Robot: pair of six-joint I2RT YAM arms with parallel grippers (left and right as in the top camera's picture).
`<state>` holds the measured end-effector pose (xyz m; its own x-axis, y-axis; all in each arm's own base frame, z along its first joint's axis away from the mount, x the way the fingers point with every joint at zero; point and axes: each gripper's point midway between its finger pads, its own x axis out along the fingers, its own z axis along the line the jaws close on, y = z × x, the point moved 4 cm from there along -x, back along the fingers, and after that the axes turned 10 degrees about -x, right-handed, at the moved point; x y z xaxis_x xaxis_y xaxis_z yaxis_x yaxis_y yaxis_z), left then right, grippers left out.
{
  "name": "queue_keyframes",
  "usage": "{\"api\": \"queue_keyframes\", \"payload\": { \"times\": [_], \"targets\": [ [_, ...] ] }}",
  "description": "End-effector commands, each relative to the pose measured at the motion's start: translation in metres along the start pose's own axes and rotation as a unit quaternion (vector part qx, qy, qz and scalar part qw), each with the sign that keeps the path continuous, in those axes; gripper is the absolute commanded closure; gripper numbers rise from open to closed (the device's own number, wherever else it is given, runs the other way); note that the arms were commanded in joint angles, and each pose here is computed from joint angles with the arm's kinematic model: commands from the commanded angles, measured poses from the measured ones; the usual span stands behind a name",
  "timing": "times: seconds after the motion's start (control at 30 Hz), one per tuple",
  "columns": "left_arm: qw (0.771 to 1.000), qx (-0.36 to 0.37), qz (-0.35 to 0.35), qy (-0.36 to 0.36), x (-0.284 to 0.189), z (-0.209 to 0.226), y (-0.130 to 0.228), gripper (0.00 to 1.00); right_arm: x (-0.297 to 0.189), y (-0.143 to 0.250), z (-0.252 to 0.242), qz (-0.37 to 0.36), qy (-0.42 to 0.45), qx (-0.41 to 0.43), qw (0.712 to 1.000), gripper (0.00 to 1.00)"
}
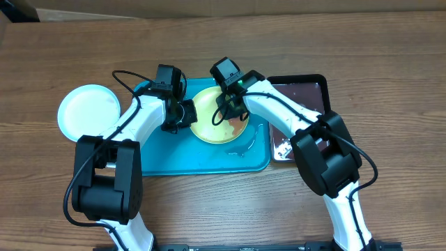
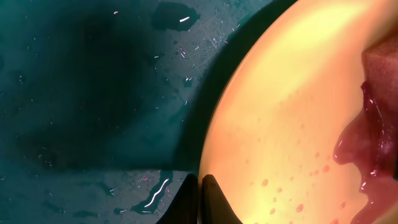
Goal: Clean dirty plates on tray and stack at the side
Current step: 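Scrub the yellow plate with the sponge while the left gripper holds it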
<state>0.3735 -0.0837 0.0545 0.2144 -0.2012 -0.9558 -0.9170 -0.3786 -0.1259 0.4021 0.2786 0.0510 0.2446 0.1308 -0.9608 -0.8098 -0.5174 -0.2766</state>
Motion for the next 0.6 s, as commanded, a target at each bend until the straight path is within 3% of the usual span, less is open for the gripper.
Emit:
{"api": "queue_keyframes", "payload": {
  "times": [0.0,0.27,0.43,0.57],
  "targets": [
    [1.000,0.015,0.009,0.003,0.004,-0.001,0.004,0.96,0.022,0.029,0.028,0.056,-0.082,0.000,0.995,0.96],
    [1.000,0.015,0.009,0.003,0.004,-0.002,0.004,0.96,0.014,0.032,0.045,0.064,-0.160,-0.021,0.985,0.96],
    [1.000,0.015,0.009,0.003,0.004,-0.002,0.004,0.96,-0.016,0.010,0.042,0.038,-0.225,-0.015,0.973,0.96],
    [1.000,0.015,0.009,0.003,0.004,-0.001,0.004,0.96,-0.048,-0.013,0.023,0.005,-0.226,-0.011,0.974,0.96]
  ]
}}
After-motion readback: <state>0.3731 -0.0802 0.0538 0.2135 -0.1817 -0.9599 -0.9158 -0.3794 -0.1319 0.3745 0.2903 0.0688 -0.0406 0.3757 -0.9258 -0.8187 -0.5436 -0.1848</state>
